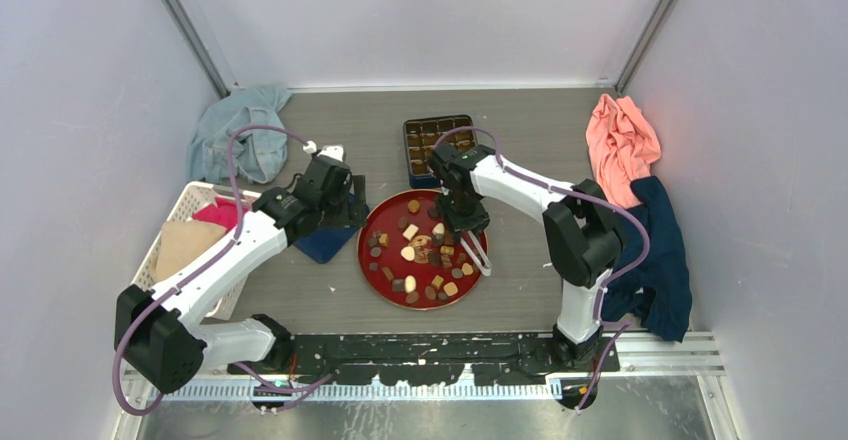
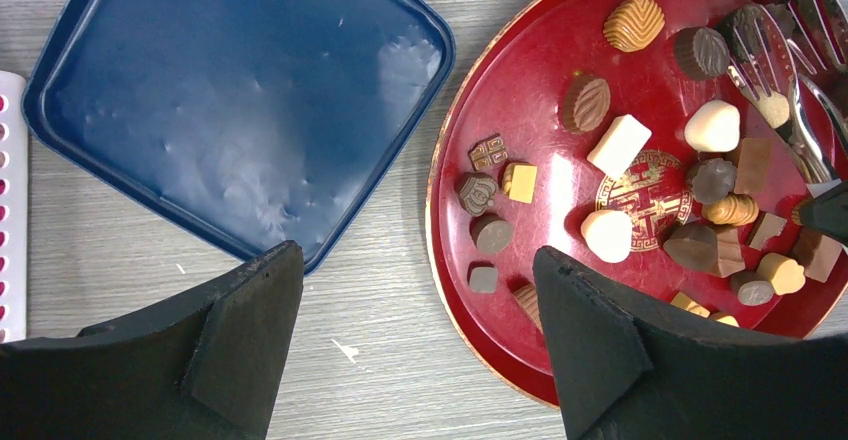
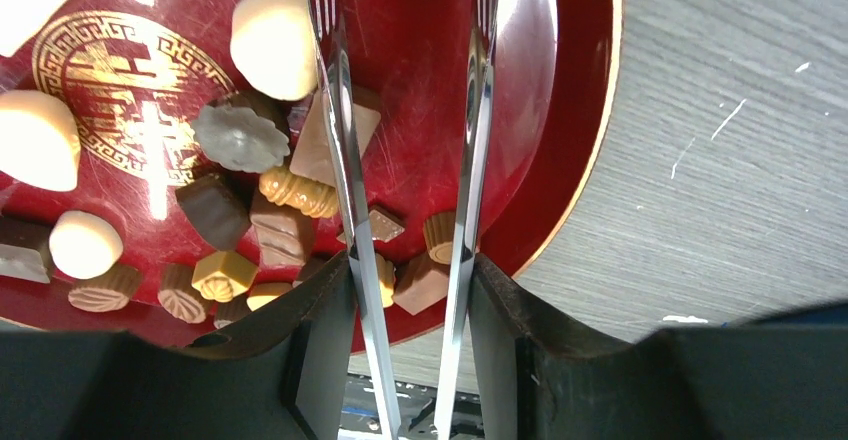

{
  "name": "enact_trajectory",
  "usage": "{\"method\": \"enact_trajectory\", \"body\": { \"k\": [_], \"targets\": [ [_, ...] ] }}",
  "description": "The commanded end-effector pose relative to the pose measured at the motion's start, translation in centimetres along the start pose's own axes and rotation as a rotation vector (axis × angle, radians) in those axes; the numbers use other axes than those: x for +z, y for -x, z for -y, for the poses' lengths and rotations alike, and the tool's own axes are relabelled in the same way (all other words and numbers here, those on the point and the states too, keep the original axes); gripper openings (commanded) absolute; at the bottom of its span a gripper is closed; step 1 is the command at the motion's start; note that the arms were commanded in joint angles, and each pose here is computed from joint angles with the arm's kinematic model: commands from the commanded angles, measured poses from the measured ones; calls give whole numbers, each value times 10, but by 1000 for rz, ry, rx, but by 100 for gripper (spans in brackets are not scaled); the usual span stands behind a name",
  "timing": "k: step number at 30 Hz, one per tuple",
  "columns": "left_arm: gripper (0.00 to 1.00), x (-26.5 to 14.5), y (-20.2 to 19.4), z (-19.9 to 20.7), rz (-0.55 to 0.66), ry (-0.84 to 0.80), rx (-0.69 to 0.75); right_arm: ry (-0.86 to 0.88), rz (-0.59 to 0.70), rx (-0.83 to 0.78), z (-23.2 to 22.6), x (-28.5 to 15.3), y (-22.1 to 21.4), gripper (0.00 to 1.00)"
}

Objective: Pack the chocolate
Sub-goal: Pick up the fake chocolate from the plate, then place the fake chocolate in the packing box.

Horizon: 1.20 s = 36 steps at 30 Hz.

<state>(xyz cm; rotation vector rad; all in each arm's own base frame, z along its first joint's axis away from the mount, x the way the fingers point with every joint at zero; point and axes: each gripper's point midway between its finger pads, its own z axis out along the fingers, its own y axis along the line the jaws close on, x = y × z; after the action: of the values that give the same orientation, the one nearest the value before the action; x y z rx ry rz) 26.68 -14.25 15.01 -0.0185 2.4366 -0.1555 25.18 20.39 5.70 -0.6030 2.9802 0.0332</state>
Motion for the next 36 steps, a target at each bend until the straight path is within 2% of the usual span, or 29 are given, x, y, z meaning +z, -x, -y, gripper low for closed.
{"method": "enact_trajectory", "body": {
  "k": [1,5,14,25,36],
  "targets": [
    [86,-8,17,0,62,0,-25,18,71,-23,-6,-11,22,49],
    [86,-8,17,-2,64,5,-25,13,72,-25,-6,-12,24,47],
    [86,-6,15,-3,60,9,-20,23,97,-6,-5,-34,19,27],
    [86,-4,14,-2,58,7,-23,64,192,2,-9,-86,27,27],
    [86,-7,14,-11,71,40,-10,106,280,7,-12,-110,83,25]
  ]
}}
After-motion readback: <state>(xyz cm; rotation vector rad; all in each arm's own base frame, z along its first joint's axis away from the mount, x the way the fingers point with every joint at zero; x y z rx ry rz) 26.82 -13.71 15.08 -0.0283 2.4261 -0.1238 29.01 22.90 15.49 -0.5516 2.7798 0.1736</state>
